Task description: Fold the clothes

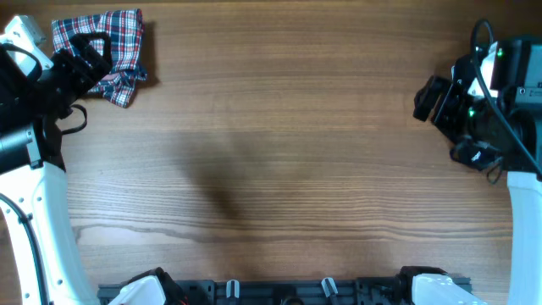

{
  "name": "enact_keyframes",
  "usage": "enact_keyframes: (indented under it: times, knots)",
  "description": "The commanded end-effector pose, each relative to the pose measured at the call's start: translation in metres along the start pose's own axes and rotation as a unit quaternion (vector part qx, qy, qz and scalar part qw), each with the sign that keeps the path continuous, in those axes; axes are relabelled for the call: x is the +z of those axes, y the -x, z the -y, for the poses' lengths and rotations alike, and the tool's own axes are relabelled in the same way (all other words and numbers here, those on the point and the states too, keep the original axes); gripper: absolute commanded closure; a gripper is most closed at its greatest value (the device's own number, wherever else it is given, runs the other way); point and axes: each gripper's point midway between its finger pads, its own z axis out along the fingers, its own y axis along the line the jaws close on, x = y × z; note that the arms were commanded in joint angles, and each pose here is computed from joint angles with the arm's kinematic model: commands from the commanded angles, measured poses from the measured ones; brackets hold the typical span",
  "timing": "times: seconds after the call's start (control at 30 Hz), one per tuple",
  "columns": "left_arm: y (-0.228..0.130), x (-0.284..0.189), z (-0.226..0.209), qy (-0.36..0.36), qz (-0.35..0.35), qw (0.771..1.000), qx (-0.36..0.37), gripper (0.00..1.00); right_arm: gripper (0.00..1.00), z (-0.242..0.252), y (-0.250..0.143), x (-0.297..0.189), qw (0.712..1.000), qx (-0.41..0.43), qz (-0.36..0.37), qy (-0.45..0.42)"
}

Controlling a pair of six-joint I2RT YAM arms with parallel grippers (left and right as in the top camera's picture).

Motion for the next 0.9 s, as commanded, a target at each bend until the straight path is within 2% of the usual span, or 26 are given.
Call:
enact_keyframes:
  times: [0.0, 0.37, 0.53, 0.73, 0.87]
  knots:
    - [-0.001, -0.002, 0.004, -0.007, -0.002, 1.0, 0.015, 0.0, 0.0, 0.006, -0.015, 0.0, 0.999, 0.008, -0.031, -0.016]
    - [-0.001, -0.001, 0.004, -0.006, -0.002, 1.0, 0.015, 0.0, 0.0, 0.008, -0.021, 0.0, 0.999, 0.008, -0.046, -0.02]
    - [-0.001, -0.001, 0.004, -0.006, -0.002, 1.0, 0.015, 0.0, 0.0, -0.007, -0.049, -0.005, 0.994, 0.015, -0.109, 0.028]
    - [-0.001, -0.001, 0.004, -0.006, -0.002, 1.0, 0.015, 0.0, 0.0, -0.003, -0.045, -0.004, 0.995, 0.012, -0.1, 0.016]
    - [-0.001, -0.001, 0.004, -0.006, -0.002, 1.0, 0.015, 0.0, 0.0, -0.012, -0.027, -0.001, 0.997, 0.009, -0.064, 0.039]
